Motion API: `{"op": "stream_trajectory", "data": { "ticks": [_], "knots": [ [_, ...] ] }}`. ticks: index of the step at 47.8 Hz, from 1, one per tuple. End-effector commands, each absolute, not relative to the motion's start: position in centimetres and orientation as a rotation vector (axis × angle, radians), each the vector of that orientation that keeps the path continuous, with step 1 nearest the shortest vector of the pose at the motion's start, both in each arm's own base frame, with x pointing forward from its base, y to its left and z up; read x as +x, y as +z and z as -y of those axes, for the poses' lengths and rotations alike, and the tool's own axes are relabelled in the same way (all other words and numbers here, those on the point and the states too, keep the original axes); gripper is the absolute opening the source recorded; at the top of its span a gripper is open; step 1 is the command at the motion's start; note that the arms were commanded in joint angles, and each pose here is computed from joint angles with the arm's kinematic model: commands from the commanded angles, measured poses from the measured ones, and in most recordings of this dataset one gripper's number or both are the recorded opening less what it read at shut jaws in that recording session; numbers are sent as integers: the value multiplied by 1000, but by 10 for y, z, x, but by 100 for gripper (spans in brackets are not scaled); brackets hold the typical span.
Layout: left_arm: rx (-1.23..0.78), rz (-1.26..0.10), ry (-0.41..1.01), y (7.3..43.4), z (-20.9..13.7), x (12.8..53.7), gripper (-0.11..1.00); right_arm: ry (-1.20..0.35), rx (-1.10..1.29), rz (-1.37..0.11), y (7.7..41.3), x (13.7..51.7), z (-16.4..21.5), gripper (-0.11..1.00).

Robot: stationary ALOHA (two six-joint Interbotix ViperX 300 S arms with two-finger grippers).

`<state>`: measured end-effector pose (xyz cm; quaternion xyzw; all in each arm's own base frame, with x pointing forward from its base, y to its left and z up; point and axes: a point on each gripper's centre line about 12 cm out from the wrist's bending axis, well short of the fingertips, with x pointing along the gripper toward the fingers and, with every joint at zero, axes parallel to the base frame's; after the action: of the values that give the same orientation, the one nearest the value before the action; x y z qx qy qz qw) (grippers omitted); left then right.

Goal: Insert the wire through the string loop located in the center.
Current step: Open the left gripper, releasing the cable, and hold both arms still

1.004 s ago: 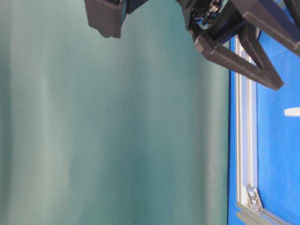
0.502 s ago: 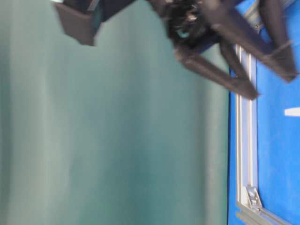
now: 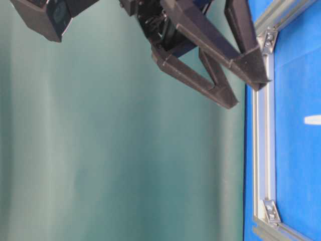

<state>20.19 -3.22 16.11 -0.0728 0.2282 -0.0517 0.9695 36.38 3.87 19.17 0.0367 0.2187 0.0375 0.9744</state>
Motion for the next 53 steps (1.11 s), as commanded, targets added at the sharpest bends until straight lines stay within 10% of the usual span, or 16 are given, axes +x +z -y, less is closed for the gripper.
{"op": "stream_trajectory", "data": {
  "ticks": [1,53],
  "knots": [
    [-144,-447,-111,166,34,206,84,77,76,-397,207,367,-38,80],
    [-143,-455,-110,165,34,207,84,77,76,-400,206,367,-38,80]
  ]
}}
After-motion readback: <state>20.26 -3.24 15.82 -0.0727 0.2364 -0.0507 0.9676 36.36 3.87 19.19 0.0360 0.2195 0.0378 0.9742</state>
